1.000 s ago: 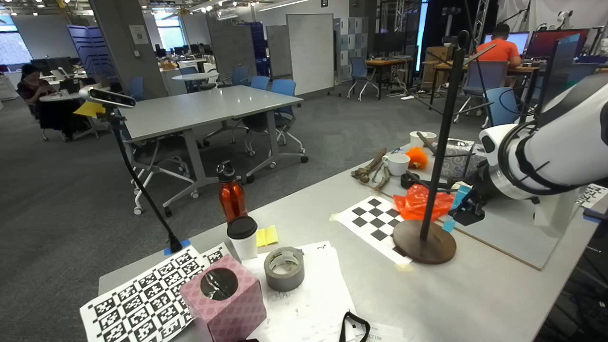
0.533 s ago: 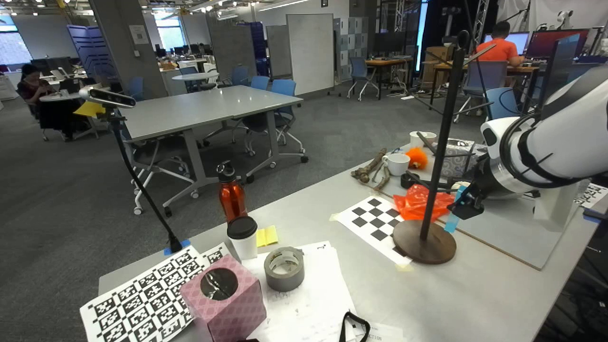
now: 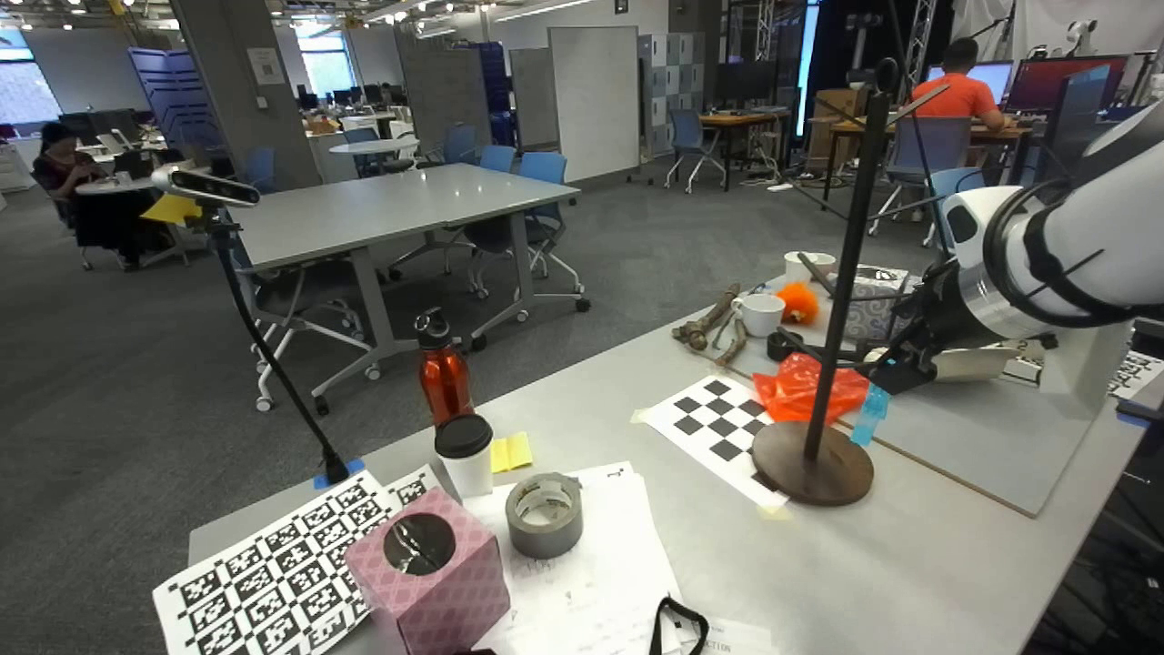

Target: Pick up the peg and hang it on the black stand

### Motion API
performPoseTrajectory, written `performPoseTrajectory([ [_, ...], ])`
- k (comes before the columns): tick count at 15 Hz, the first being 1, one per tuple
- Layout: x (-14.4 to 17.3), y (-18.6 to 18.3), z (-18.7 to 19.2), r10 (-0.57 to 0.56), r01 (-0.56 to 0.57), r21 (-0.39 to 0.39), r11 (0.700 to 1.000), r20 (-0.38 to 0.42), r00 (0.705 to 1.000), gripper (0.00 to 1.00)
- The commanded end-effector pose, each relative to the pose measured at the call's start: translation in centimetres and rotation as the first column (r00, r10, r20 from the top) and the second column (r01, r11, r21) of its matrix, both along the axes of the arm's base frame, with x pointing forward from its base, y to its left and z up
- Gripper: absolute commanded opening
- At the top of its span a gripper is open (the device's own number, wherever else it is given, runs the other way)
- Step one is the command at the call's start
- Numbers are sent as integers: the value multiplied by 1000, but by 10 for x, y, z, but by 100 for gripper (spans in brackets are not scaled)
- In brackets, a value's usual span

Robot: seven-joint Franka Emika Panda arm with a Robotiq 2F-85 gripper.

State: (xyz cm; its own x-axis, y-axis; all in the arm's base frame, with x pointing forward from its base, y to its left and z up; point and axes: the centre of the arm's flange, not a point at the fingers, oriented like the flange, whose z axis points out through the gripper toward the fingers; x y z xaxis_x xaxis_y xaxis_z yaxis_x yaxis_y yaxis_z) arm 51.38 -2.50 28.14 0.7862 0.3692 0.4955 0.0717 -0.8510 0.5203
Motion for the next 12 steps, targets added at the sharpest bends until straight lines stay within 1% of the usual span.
performPoseTrajectory([
  [1, -25, 13, 19, 19, -19, 7, 1000, 5, 1000, 100],
  [4, -44, 21, 20, 26, -26, 23, 999, -10, 1000, 100],
  [7, -59, 27, 25, 29, -28, 33, 999, -10, 1000, 100],
  [10, -73, 31, 40, 26, -27, 41, 999, 12, 1000, 100],
  [12, -82, 34, 55, 18, -20, 45, 999, 41, 999, 100],
])
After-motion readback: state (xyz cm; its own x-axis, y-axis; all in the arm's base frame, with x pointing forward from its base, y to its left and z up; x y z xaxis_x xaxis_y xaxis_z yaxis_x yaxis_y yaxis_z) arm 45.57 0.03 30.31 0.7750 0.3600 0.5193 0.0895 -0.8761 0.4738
